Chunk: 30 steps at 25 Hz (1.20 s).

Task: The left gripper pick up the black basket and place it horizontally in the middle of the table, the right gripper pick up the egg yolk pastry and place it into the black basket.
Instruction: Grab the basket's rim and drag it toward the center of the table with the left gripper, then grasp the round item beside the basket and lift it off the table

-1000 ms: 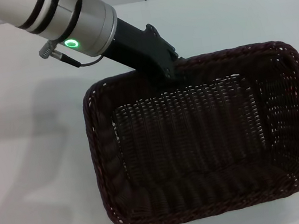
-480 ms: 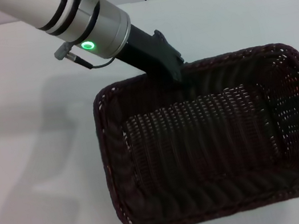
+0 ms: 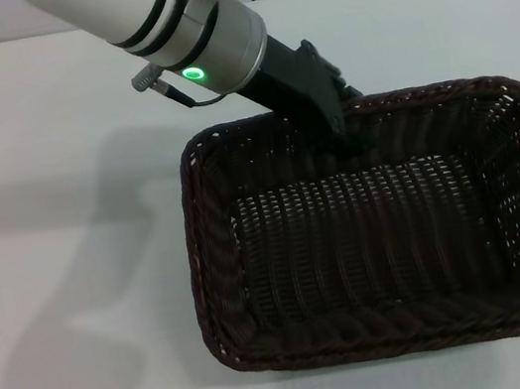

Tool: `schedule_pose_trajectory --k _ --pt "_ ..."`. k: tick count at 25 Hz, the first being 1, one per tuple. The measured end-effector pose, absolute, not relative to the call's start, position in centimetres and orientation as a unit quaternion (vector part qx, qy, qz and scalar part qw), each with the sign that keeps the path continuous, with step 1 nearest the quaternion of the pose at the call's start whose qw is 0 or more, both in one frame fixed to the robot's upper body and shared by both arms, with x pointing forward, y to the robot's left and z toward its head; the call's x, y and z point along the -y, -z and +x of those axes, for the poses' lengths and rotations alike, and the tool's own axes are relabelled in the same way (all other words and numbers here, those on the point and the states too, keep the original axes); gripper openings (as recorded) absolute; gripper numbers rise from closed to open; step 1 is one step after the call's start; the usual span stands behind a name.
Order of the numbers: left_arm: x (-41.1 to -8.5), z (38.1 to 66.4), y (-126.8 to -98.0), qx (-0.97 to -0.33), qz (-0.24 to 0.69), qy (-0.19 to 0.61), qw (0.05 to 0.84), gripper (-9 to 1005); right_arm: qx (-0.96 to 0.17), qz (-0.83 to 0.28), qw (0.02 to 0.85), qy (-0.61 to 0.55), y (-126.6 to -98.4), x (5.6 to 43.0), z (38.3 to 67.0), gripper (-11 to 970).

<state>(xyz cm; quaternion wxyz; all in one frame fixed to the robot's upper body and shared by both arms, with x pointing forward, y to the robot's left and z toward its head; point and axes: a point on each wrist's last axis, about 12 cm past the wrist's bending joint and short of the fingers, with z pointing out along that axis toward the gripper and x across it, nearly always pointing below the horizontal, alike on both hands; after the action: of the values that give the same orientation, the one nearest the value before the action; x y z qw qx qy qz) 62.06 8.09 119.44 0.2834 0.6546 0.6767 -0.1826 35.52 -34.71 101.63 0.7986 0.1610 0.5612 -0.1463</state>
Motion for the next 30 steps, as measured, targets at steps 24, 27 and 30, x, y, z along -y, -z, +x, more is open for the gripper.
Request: schedule_pose_trajectory --k 24,27,30 --pt "-16.4 60.1 -122.7 -0.589 0.244 -0.046 0.769 800 -0.586 0.138 0.789 0.119 -101.2 34.2 36.3 842" --pt "-18.2 59.2 -121.4 -0.585 0.175 -0.068 0.789 800 -0.605 0.105 0.784 0.092 -100.9 33.8 37.4 843" --pt "-19.8 59.0 -119.6 -0.59 0.132 -0.063 0.794 800 -0.617 0.089 0.778 0.079 -100.7 33.5 38.1 843"
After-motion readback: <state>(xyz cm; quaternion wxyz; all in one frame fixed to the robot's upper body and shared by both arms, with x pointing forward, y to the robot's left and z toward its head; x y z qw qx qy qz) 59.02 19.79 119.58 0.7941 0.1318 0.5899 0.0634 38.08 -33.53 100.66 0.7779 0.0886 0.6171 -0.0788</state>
